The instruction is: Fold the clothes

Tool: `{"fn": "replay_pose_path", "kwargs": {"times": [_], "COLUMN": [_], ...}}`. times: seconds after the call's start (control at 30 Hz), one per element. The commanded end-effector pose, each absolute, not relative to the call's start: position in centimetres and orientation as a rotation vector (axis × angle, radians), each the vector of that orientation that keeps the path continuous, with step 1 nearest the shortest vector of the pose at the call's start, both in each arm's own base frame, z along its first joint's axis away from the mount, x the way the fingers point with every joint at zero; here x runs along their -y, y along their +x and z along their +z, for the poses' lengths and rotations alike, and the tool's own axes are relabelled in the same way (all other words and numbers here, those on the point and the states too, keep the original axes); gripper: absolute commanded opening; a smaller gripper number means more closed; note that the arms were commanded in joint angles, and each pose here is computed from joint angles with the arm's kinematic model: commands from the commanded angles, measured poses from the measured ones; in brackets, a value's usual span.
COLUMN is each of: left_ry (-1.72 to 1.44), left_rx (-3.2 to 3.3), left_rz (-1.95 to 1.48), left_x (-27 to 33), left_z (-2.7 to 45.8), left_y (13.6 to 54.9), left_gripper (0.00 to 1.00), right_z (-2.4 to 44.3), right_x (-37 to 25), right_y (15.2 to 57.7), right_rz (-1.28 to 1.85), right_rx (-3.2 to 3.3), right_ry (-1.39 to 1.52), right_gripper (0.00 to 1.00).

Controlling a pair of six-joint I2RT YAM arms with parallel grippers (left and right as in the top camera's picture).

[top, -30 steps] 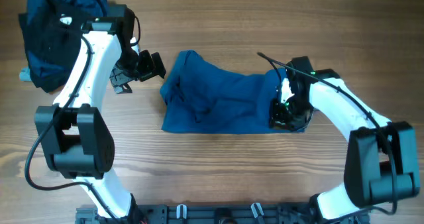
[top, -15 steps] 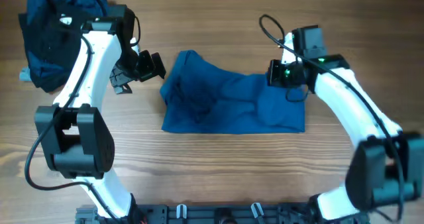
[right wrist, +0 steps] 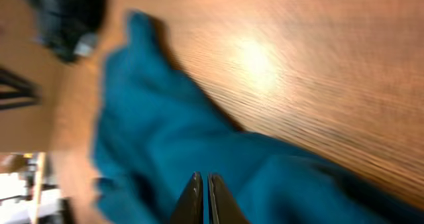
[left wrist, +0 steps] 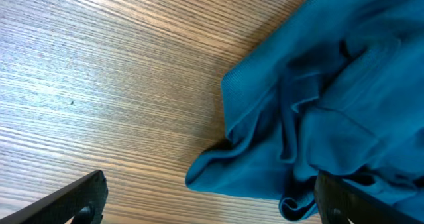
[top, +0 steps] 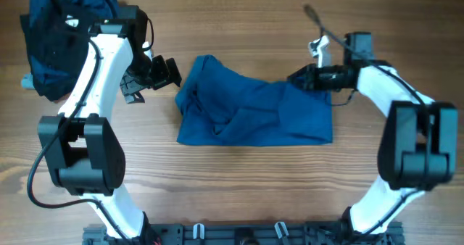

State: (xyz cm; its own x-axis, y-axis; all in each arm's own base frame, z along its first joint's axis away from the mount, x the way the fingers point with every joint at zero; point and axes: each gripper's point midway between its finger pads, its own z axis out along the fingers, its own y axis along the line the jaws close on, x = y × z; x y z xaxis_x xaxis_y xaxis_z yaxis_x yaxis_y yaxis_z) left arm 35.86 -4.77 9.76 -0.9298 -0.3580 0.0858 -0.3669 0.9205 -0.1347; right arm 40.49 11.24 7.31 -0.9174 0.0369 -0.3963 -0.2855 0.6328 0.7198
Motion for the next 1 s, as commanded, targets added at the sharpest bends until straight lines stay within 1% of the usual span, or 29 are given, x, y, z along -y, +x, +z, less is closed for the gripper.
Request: {"fn": "replay_pose_path", "kwargs": {"times": [0.0,0.13,0.2,0.33,0.4,0.43,0.53,0.57,0.63,0.7,0.83,0.9,0.97], "left_ry": [0.554,0.554,0.555,0.555,0.555,0.554,0.554,0.554,0.555,0.554,0.554,0.554,0.555], "left_rx": [3.03,3.031,3.034,3.033,3.033,3.032,3.032,3.032,3.032,3.032,3.03,3.031,3.036], "left_rz": [0.253,0.254,0.255,0.255,0.255,0.254,0.254,0.254,0.254,0.254,0.253,0.254,0.256], "left_x": [4.9,4.9,4.9,4.9,4.9,4.9,4.9,4.9,4.9,4.9,4.9,4.9,4.9], "left_z": [10.2,10.2,10.2,10.2,10.2,10.2,10.2,10.2,10.2,10.2,10.2,10.2,10.2], "left_y": [35.8,35.9,35.9,35.9,35.9,35.9,35.9,35.9,35.9,35.9,35.8,35.9,36.0], "left_gripper": [1.0,1.0,1.0,1.0,1.0,1.0,1.0,1.0,1.0,1.0,1.0,1.0,1.0], "right_z": [15.1,13.5,11.1,5.2,2.6,0.5,-1.6,-1.6,0.0,2.8,6.8,7.1,6.6], "right_x": [-10.8,-10.1,-10.6,-10.9,-11.1,-11.2,-11.3,-11.3,-11.6,-11.9,-11.7,-11.2,-11.0], "right_y": [39.8,38.6,37.8,35.7,34.8,33.9,32.7,32.7,33.2,33.7,32.9,31.8,31.1], "right_rz": [1.36,1.358,1.395,1.497,1.553,1.604,1.659,1.666,1.714,1.75,1.677,1.572,1.555], "right_rx": [-2.247,-2.279,-2.324,-2.444,-2.506,-2.563,-2.619,-2.617,-2.544,-2.461,-2.493,-2.597,-2.645], "right_ry": [-0.26,-0.274,-0.263,-0.161,-0.087,-0.014,0.059,0.061,0.036,-0.004,-0.035,-0.027,-0.009], "right_gripper": [0.05,0.06,0.09,0.09,0.1,0.11,0.07,0.06,0.06,0.07,0.07,0.08,0.09]}}
